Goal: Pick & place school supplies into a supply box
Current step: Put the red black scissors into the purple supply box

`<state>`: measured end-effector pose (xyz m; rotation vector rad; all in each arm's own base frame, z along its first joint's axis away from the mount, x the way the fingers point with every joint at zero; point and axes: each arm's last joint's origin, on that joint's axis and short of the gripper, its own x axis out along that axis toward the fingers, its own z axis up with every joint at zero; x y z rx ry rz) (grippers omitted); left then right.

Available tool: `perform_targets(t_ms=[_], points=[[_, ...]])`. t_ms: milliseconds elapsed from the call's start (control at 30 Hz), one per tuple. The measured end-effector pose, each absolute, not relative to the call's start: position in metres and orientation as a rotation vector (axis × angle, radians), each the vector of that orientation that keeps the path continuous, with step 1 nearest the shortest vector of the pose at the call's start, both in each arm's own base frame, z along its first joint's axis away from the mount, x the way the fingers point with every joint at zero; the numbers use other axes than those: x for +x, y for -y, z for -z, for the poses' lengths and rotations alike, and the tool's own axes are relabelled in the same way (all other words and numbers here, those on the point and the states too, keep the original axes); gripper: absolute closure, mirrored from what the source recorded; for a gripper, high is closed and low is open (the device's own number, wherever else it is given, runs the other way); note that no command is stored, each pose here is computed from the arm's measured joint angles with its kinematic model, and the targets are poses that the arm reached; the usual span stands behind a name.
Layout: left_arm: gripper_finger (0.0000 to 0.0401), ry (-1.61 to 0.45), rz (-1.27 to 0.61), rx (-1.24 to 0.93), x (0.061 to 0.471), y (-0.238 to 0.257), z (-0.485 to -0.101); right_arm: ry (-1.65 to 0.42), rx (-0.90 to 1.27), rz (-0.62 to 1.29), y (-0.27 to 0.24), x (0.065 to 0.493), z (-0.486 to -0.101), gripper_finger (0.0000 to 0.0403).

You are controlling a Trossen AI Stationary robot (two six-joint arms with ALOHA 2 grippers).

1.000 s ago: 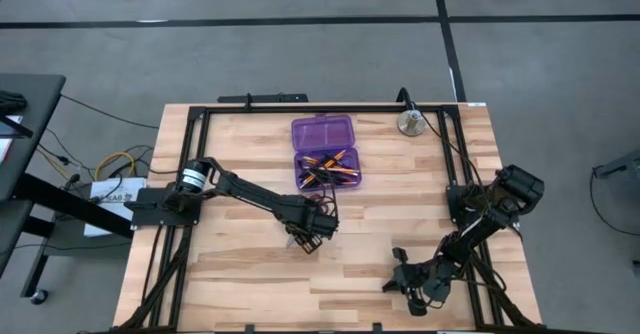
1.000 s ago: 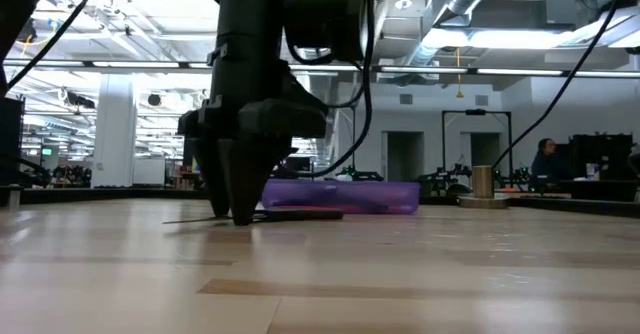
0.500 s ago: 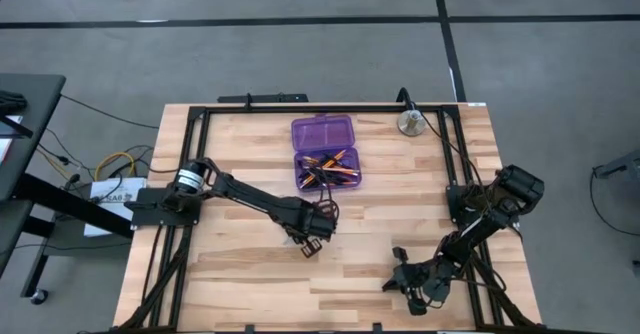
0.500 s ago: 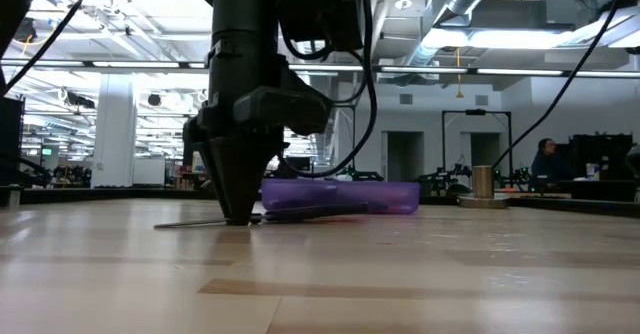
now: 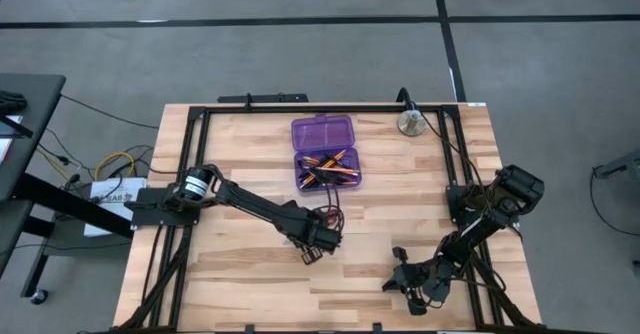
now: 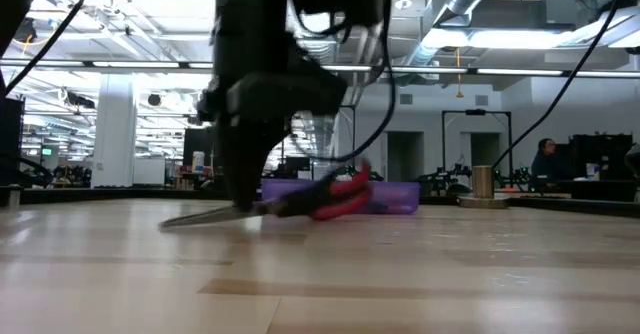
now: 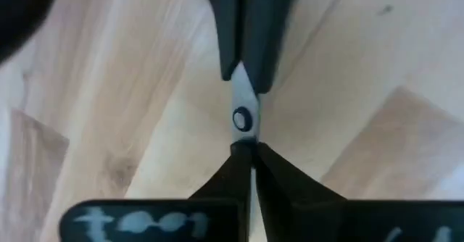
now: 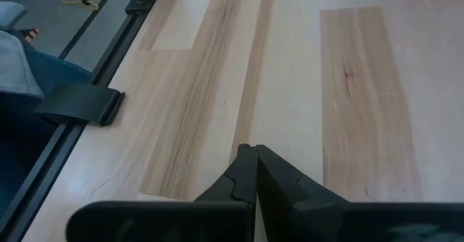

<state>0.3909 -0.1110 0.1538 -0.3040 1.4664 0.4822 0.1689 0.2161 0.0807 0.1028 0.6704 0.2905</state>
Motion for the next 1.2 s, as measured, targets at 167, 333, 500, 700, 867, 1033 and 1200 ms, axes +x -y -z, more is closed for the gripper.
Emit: perform_targets(t_ms=[167,333,500,700,867,1033,1200], points=[[0.0398,-1.377,-0.449,-0.256,0.405,0.112,-0.179,-0.665,0.109,-0.291,-0.216,0.17,-0.081,0.0402],[0.0399,-1.322,-0.447,-0.223,0.413,0.109,-0.195,-0.663,0.112,-0.29,-0.216,0.17,-0.081,0.0402],[0.0399,-1.316,-0.459,-0.214,0.414,0.104,-0.199,-0.661,0.116,-0.29,-0.216,0.171,-0.082,0.0402],[0.04,-1.313,-0.475,-0.198,0.413,0.103,-0.199,-0.662,0.116,-0.291,-0.216,0.171,-0.082,0.0402],[0.0401,-1.319,-0.486,-0.187,0.412,0.102,-0.2,-0.662,0.116,-0.291,-0.216,0.171,-0.082,0.0402],[0.0401,-1.295,-0.514,-0.158,0.412,0.102,-0.201,-0.662,0.116,-0.291,-0.216,0.171,-0.082,0.0402],[0.0401,-1.291,-0.517,-0.155,0.412,0.103,-0.201,-0.662,0.116,-0.291,-0.216,0.171,-0.082,0.0402]])
